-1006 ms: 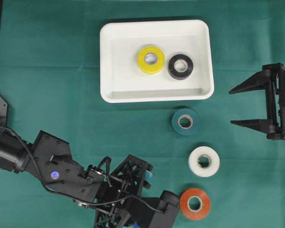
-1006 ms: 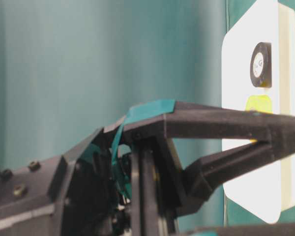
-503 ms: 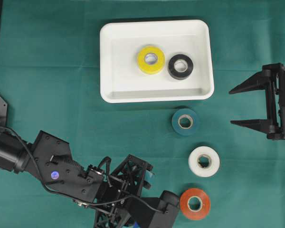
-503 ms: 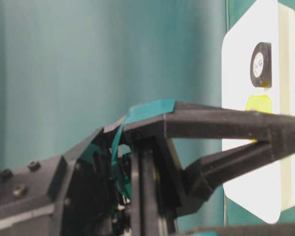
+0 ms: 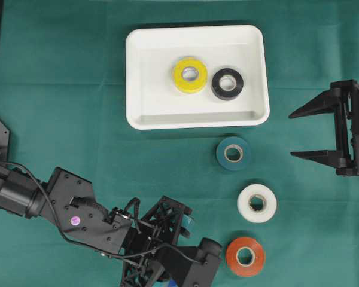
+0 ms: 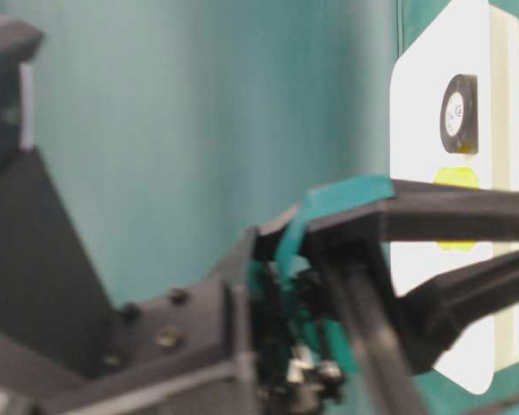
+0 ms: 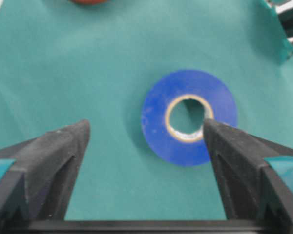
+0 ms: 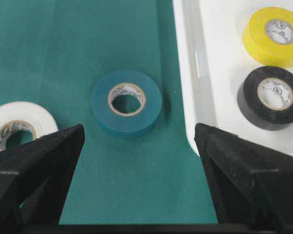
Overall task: Pick up the tape from a random location and place it into the white case.
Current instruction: 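Lower the left gripper and close it on the blue tape rim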
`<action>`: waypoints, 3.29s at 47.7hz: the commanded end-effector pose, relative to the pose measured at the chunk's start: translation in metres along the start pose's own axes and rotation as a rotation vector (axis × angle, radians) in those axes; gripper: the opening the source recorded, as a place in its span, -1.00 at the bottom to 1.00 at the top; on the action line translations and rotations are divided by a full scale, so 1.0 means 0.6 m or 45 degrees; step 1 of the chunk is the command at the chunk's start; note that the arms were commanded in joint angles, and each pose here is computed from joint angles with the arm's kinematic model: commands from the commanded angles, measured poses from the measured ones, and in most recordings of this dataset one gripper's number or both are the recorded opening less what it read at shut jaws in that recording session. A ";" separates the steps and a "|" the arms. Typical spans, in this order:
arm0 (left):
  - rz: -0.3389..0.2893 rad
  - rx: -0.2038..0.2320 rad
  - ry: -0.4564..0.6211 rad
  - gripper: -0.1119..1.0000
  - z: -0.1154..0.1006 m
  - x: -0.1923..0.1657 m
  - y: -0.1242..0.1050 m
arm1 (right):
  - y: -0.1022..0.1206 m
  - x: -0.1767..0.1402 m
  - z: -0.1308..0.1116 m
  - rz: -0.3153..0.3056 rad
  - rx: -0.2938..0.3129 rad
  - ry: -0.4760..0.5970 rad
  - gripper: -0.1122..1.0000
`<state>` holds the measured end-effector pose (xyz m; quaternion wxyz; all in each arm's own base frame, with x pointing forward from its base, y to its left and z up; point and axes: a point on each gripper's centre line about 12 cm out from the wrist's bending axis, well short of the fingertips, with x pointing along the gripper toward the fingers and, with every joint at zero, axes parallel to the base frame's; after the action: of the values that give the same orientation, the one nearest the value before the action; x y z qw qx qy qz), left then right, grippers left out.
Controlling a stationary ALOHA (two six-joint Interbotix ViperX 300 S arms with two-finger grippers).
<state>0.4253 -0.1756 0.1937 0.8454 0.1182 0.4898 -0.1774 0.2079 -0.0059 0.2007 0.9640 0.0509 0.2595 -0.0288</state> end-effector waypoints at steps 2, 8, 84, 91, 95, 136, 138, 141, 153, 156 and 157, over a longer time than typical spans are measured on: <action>0.006 -0.002 -0.035 0.81 0.003 0.005 0.003 | 0.002 -0.001 0.015 0.004 -0.005 -0.027 0.78; 0.006 -0.005 0.014 0.81 -0.013 0.038 0.005 | 0.002 -0.001 0.015 0.003 -0.012 -0.023 0.78; 0.001 0.030 0.155 -0.39 -0.044 0.113 0.011 | 0.001 0.005 0.010 -0.001 -0.028 0.000 0.78; 0.001 0.030 0.149 -0.39 -0.042 0.112 0.011 | 0.001 0.006 0.011 -0.001 -0.028 0.002 0.78; 0.001 0.030 0.147 -0.39 -0.041 0.110 0.011 | 0.001 0.006 0.010 -0.002 -0.028 0.003 0.78; 0.007 0.030 0.085 -0.39 0.004 -0.005 0.013 | 0.001 0.006 0.012 -0.001 -0.026 0.000 0.78; 0.008 0.030 0.073 -0.39 0.008 -0.014 0.013 | 0.001 0.006 0.010 -0.002 -0.026 0.003 0.78; 0.010 0.030 0.052 -0.39 0.014 -0.029 0.013 | 0.001 0.006 0.010 -0.002 -0.026 0.003 0.78; 0.010 0.032 0.007 -0.39 0.027 -0.092 0.011 | 0.001 0.006 0.010 -0.002 -0.026 0.003 0.78; 0.012 0.031 0.015 -0.39 0.028 -0.103 0.013 | 0.001 0.006 0.012 -0.001 -0.024 0.000 0.78; 0.011 0.033 0.016 -0.39 0.029 -0.107 0.012 | 0.001 0.006 0.011 -0.002 -0.026 0.003 0.78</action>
<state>0.4152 -0.1631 0.2242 0.8249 0.1349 0.5199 -0.1763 0.2092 -0.0062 0.1953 0.9606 0.0409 0.2736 -0.0280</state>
